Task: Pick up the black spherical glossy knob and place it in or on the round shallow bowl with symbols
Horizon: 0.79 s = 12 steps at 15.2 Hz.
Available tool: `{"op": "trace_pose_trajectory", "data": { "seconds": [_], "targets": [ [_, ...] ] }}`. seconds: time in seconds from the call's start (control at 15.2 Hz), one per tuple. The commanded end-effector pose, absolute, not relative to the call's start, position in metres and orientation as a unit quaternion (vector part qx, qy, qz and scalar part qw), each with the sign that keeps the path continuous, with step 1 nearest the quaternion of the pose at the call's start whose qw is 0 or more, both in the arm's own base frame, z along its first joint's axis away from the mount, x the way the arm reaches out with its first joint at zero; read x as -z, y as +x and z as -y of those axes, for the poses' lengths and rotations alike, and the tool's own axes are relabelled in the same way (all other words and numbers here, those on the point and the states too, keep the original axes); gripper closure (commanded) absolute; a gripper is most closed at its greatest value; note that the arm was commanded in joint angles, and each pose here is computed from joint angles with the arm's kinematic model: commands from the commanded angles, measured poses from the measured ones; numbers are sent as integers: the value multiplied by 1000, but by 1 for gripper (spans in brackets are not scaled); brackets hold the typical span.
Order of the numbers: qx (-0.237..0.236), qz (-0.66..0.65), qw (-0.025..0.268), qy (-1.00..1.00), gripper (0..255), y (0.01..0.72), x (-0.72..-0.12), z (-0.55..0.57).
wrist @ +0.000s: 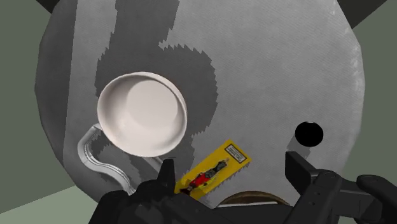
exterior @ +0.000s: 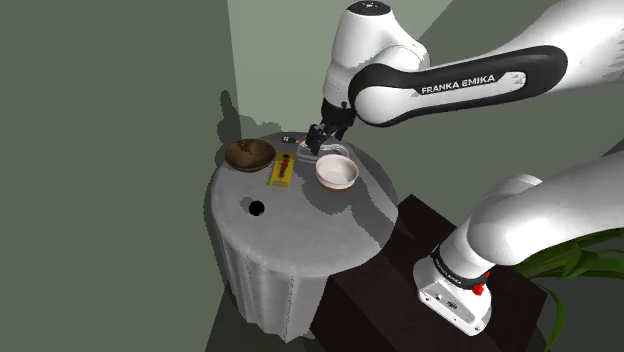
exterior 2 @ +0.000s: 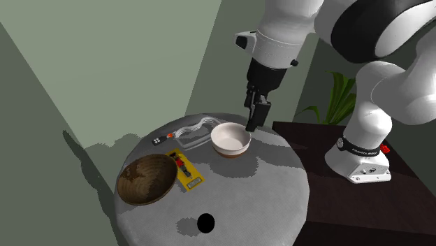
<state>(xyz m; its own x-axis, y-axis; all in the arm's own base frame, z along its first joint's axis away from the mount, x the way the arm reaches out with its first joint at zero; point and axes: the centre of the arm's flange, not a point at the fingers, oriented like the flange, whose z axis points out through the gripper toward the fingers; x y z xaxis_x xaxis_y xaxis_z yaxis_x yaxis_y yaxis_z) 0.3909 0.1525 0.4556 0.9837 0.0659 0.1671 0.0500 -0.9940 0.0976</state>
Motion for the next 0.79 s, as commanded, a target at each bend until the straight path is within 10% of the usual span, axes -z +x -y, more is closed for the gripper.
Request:
{"op": "trace_pose_trajectory", "data": {
  "seconds": [0.0,0.73],
  "targets": [
    [-87,-22,46,995,0,395,-434,-169],
    [-91,12,45,995,0,442,-331,-261]
  ]
}}
